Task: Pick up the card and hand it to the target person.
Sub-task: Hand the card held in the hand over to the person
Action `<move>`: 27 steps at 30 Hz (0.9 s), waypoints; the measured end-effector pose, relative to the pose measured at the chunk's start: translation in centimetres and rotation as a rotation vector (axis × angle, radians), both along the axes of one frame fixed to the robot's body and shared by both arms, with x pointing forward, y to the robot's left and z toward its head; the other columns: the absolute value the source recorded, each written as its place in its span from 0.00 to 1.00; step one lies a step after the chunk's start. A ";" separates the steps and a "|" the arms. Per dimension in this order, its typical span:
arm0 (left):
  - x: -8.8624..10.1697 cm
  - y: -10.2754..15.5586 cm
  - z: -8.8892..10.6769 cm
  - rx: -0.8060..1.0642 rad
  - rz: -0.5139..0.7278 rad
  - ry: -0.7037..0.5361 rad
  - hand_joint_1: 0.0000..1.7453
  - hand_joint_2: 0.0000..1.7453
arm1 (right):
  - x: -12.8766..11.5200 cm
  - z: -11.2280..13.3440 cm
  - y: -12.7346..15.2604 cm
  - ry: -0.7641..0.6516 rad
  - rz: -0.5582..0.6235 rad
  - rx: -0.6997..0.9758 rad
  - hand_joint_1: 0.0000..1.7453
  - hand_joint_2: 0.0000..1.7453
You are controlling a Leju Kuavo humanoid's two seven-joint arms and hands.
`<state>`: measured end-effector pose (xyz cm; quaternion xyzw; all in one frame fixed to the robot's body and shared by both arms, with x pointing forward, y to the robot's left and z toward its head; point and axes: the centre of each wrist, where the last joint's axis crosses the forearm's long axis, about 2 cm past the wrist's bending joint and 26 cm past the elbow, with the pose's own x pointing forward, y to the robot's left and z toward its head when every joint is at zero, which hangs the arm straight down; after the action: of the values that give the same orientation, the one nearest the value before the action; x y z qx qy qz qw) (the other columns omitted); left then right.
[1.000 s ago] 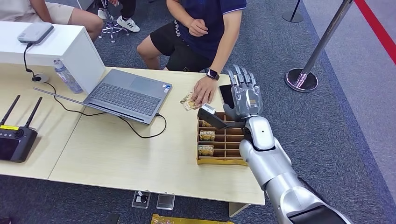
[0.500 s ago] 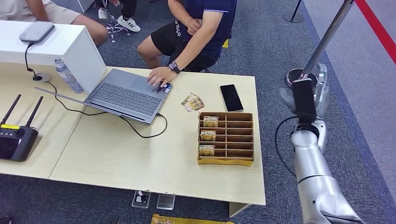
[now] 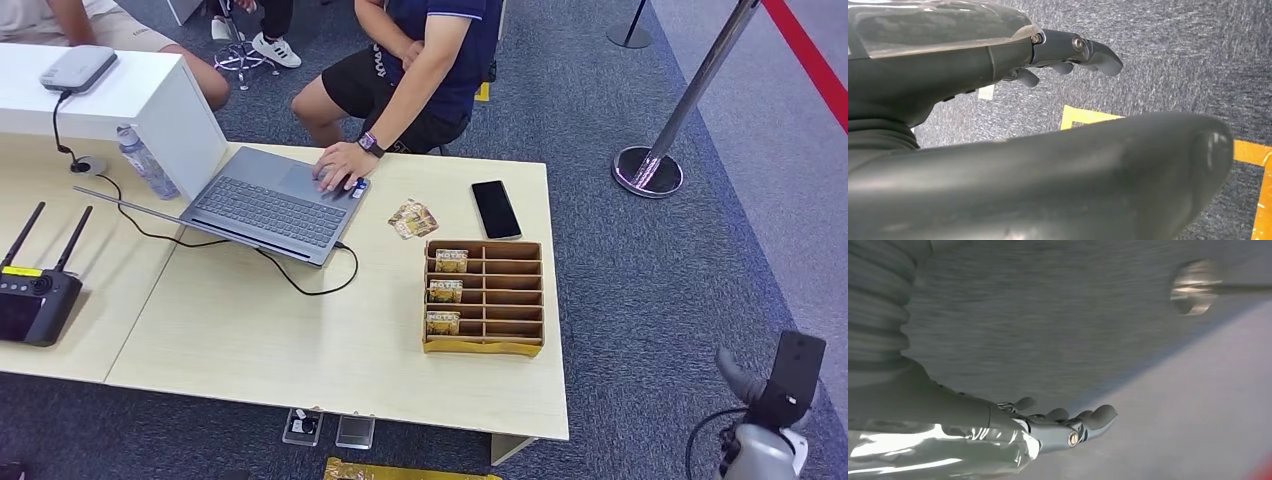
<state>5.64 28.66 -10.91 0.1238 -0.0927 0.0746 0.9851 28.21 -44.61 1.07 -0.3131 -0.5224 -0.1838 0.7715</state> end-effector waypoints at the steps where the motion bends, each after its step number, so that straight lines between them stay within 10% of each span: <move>1: 0.0 0.0 0.0 0.002 0.004 0.001 0.00 0.00 | -1.9 -1.4 0.0 0.059 -0.022 0.041 0.00 1.00; 5: -0.1 0.0 0.0 0.007 0.020 0.003 0.00 0.00 | -8.7 -5.8 1.1 0.252 -0.108 0.213 0.00 1.00; 9: -0.2 0.0 0.0 0.015 0.025 0.010 0.00 0.00 | -14.0 -8.5 3.1 0.397 -0.174 0.350 0.00 0.00; 16: -0.4 0.1 0.0 0.027 0.041 0.034 0.00 0.00 | -20.3 -11.1 7.9 0.708 -0.212 0.566 0.00 0.00; 20: -0.3 0.1 0.0 0.030 0.039 0.039 0.00 1.00 | -21.5 -11.6 10.4 0.807 -0.191 0.637 0.00 0.00; 22: -0.3 0.3 0.0 0.033 0.036 0.041 0.00 1.00 | -21.8 -11.7 11.3 0.824 -0.167 0.653 0.00 0.00; 26: -0.2 0.5 0.0 0.039 0.036 0.039 0.00 1.00 | -22.1 -11.9 12.5 0.815 -0.113 0.655 0.00 1.00; 27: -0.2 0.6 0.0 0.040 0.039 0.033 0.00 0.75 | -22.1 -11.9 12.6 0.810 -0.101 0.651 0.00 0.75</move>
<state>5.45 29.23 -10.92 0.1467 -0.0752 0.0898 0.9822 6.14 -32.05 -10.79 -0.1278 -0.0819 -0.2377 0.9594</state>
